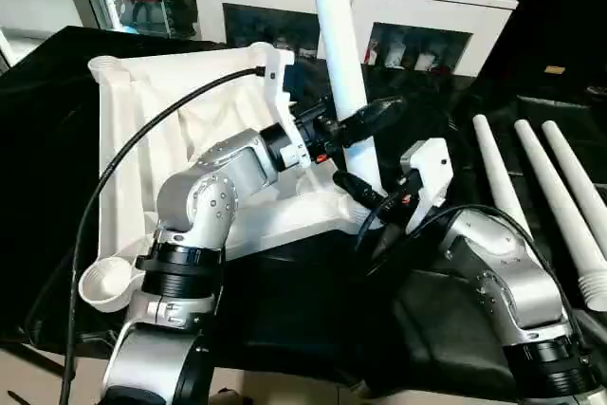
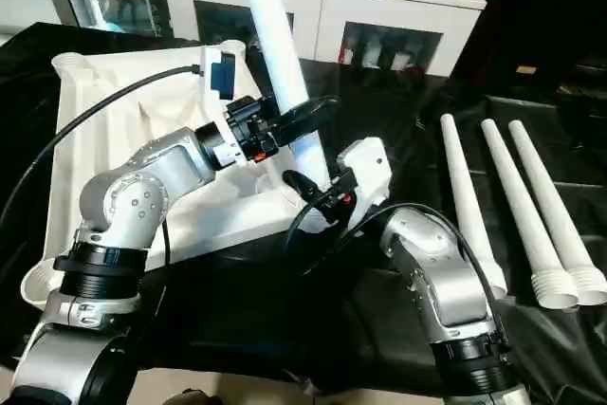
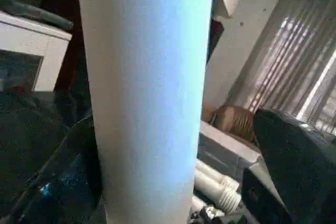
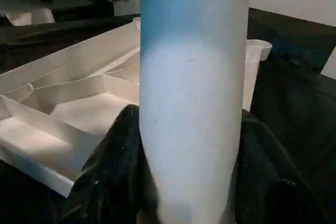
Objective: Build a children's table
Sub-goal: Insert table leg to table base
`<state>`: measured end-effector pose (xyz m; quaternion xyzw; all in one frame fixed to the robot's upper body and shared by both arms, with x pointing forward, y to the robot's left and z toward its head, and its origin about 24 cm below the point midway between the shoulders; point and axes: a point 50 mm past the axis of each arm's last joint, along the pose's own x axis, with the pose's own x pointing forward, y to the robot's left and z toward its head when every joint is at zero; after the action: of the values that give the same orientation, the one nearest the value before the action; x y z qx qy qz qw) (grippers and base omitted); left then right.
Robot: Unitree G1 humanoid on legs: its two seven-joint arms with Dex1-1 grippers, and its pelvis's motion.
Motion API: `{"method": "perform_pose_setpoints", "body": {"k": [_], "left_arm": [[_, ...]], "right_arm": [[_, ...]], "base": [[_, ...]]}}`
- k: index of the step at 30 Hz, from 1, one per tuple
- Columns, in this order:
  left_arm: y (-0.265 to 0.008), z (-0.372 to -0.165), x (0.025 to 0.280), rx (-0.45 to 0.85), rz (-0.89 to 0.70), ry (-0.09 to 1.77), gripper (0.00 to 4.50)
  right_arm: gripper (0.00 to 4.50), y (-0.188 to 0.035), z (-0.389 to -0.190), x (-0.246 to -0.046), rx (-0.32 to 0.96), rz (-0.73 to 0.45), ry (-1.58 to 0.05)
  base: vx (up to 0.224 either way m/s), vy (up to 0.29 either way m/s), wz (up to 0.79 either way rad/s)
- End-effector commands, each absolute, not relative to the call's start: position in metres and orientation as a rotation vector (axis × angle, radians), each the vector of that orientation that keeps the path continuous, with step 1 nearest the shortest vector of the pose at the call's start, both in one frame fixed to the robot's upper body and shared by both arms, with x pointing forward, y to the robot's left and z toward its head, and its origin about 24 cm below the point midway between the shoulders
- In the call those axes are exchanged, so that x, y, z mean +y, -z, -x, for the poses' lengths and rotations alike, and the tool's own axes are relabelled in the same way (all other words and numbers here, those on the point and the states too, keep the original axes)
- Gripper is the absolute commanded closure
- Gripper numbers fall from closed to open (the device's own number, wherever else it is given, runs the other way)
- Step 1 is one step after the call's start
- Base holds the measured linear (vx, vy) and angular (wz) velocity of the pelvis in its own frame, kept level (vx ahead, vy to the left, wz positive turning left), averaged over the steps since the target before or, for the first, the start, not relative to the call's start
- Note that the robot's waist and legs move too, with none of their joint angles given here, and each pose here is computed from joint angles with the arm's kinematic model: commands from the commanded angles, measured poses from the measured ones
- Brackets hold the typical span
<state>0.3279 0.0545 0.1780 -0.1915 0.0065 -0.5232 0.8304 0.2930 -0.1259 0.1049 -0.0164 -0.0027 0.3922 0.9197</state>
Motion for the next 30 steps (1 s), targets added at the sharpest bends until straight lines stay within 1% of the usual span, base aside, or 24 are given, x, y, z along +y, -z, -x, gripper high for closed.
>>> {"method": "perform_pose_setpoints", "body": {"k": [1, 2, 6, 7, 8, 9, 10, 11, 13, 15, 16, 18, 20, 21, 23, 30], "left_arm": [[-0.1772, -0.3299, 0.0508, 0.039, 0.368, 1.104, 0.43], [-0.1772, -0.3297, 0.051, 0.041, 0.37, 1.105, 0.73], [-0.1766, -0.3292, 0.0516, 0.055, 0.375, 1.106, 0.86], [-0.1766, -0.3291, 0.0517, 0.057, 0.374, 1.106, 1.17], [-0.1765, -0.329, 0.0516, 0.059, 0.374, 1.106, 1.27], [-0.1766, -0.329, 0.0515, 0.06, 0.375, 1.107, 1.27], [-0.1766, -0.329, 0.0515, 0.06, 0.375, 1.107, 1.41], [-0.1766, -0.3294, 0.0515, 0.06, 0.375, 1.103, 1.41], [-0.1765, -0.331, 0.0515, 0.067, 0.376, 1.092, 1.74], [-0.1765, -0.332, 0.0516, 0.073, 0.377, 1.084, 1.89], [-0.1765, -0.332, 0.0516, 0.073, 0.377, 1.084, 1.89], [-0.1767, -0.3322, 0.0516, 0.074, 0.377, 1.081, 2.2], [-0.177, -0.3314, 0.0507, 0.081, 0.372, 1.088, 2.26], [-0.177, -0.3313, 0.0505, 0.083, 0.372, 1.089, 2.47], [-0.1773, -0.3309, 0.0497, 0.088, 0.368, 1.088, 2.55], [-0.1809, -0.3314, 0.0477, 0.079, 0.356, 1.092, 2.6]], "right_arm": [[2.64, -0.1145, -0.296, -0.1292, -0.041, 0.043, -0.788], [2.64, -0.1148, -0.2961, -0.1294, -0.042, 0.041, -0.787], [2.64, -0.1151, -0.296, -0.1295, -0.042, 0.038, -0.791], [2.64, -0.1152, -0.296, -0.1294, -0.042, 0.037, -0.792], [2.64, -0.1154, -0.2959, -0.1293, -0.043, 0.032, -0.793], [2.64, -0.1156, -0.2958, -0.1291, -0.044, 0.028, -0.793], [2.64, -0.1156, -0.2958, -0.1291, -0.044, 0.028, -0.793], [2.64, -0.116, -0.2957, -0.129, -0.044, 0.018, -0.793], [2.64, -0.1178, -0.2954, -0.1289, -0.049, -0.015, -0.794], [2.64, -0.1188, -0.2949, -0.1288, -0.05, -0.053, -0.796], [2.64, -0.1188, -0.2949, -0.1288, -0.05, -0.053, -0.796], [2.64, -0.1189, -0.2947, -0.1289, -0.048, -0.068, -0.797], [2.64, -0.1196, -0.2943, -0.1308, -0.05, -0.105, -0.793], [2.64, -0.1196, -0.2942, -0.1311, -0.051, -0.108, -0.793], [2.64, -0.1192, -0.2937, -0.1321, -0.048, -0.114, -0.796], [2.64, -0.1173, -0.2916, -0.1312, -0.03, -0.098, -0.821]], "base": [[0.0, 0.0, 0.0], [0.0, 0.0, 0.0], [0.0, 0.0, 0.0], [0.0, 0.0, 0.0], [0.0, 0.0, 0.0], [0.0, 0.0, 0.0], [0.0, 0.0, 0.0], [0.0, 0.0, 0.0], [0.0, 0.0, 0.0], [0.0, 0.0, 0.0], [0.0, 0.0, 0.0], [0.0, 0.0, 0.0], [0.0, 0.0, 0.0], [0.0, 0.0, 0.0], [0.0, 0.0, 0.0], [0.0, 0.0, 0.0]]}}
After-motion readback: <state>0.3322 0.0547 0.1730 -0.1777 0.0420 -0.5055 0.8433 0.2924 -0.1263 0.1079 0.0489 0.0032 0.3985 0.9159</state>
